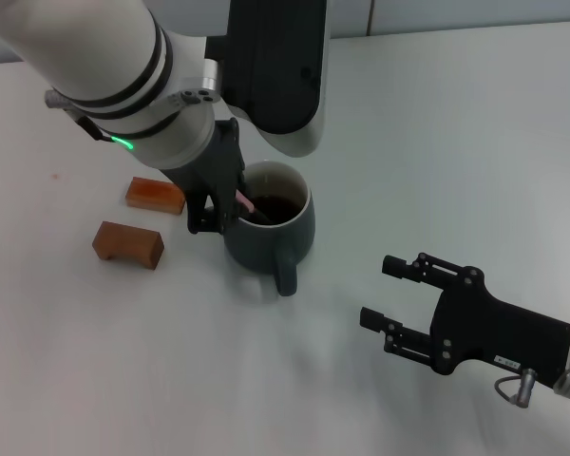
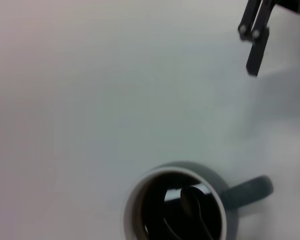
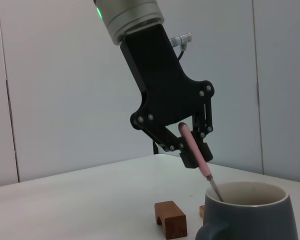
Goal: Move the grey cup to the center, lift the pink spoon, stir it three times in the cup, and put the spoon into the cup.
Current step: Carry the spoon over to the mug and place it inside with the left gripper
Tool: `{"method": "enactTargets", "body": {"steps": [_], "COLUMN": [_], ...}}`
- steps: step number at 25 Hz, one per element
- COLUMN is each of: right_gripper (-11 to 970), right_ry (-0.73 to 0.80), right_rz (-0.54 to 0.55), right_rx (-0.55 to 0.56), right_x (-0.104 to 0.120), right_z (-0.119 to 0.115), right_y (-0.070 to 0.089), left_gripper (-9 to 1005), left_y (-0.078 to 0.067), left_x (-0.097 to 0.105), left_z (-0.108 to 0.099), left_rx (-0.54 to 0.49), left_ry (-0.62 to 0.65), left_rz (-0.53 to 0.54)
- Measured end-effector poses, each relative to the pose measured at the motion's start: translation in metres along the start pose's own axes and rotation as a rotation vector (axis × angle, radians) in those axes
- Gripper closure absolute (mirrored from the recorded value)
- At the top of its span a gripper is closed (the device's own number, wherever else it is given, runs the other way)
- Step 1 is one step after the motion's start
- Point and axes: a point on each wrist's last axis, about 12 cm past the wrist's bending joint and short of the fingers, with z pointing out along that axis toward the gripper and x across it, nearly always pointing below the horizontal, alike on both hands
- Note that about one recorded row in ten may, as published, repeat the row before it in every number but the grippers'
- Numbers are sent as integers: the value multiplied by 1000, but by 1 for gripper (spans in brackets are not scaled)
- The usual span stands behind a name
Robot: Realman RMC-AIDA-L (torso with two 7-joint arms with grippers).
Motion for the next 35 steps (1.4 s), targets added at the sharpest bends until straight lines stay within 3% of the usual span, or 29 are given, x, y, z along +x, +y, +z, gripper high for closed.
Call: {"method": "enactTargets", "body": {"steps": [25,35], "right_gripper": [274,274], "right_ry": [1,1], "right_rz": [3,3], "right_rx": [2,1], "right_x": [0,0], "right_z": [-1,-1], "right_y": [0,-1], "left_gripper": [864,793], "left_y": [4,5], "left_x": [1,4], "left_z": [7,8], "left_rx": [-28,-29], "left_ry": [-1,-3], "left_rz": [-40,-59]}}
